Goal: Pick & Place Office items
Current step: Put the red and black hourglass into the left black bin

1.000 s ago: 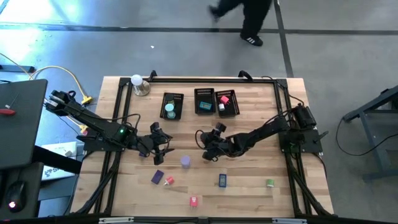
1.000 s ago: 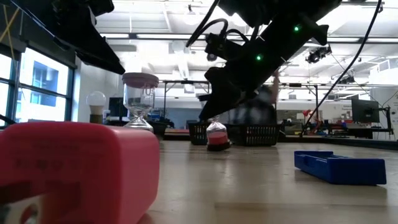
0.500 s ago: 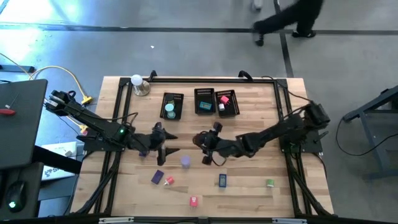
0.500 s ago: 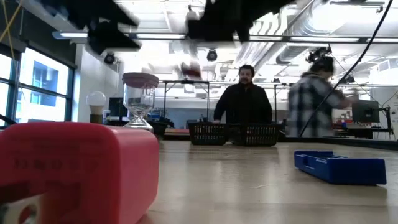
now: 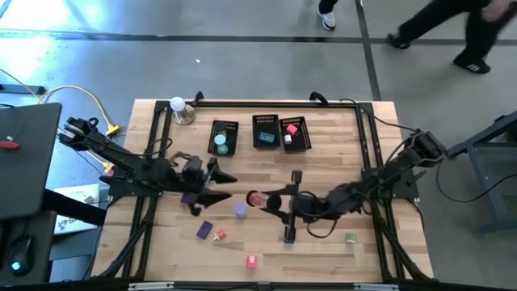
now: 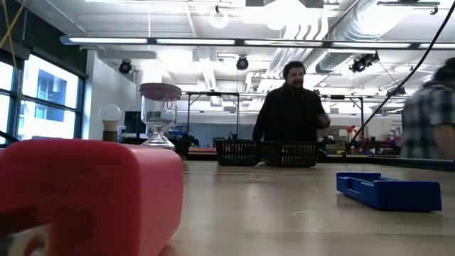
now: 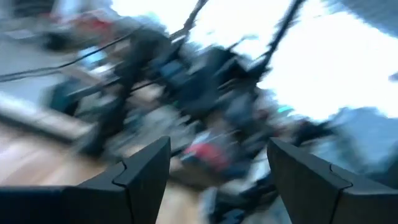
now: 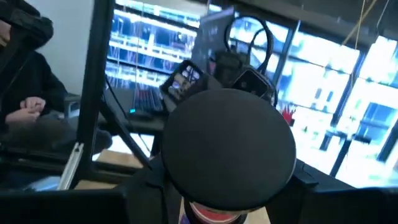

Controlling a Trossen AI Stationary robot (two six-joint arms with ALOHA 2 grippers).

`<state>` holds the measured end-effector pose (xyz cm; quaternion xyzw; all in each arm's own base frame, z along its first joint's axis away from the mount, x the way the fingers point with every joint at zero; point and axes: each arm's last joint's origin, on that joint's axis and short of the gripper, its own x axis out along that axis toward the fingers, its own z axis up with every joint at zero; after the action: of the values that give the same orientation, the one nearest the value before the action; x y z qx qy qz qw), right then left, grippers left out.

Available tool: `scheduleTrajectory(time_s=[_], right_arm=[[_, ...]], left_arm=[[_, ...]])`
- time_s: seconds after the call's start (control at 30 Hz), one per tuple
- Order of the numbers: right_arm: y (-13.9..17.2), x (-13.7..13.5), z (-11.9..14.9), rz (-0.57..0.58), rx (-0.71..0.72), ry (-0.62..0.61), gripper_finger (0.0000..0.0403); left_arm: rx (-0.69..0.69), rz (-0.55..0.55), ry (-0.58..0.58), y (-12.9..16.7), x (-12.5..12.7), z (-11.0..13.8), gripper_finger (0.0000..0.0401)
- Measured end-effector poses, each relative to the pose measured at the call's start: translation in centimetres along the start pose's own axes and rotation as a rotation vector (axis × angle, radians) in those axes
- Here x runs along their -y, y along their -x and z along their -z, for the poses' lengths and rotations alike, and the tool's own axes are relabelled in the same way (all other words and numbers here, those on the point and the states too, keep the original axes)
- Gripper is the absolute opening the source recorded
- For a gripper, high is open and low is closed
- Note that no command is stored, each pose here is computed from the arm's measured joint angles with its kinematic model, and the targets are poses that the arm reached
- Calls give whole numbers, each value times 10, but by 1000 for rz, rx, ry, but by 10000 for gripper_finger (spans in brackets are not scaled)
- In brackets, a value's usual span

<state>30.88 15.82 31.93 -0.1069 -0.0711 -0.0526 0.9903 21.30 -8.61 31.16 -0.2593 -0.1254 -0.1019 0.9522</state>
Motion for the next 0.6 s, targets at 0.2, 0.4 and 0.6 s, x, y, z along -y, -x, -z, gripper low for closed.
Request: scheduleTrajectory(time_s=[0.2,0.4,0.6], right_arm=[[5,-4,-13,-25,116,58,152],[4,-1,-19,-37,179,84,152],[-1,4,-17,-43,182,94,152]], left_arm=[[106,139,170,1,7,-14,260],[80,86,303,-13,-14,-4,260],[92,218,419,-34,-37,14,260]])
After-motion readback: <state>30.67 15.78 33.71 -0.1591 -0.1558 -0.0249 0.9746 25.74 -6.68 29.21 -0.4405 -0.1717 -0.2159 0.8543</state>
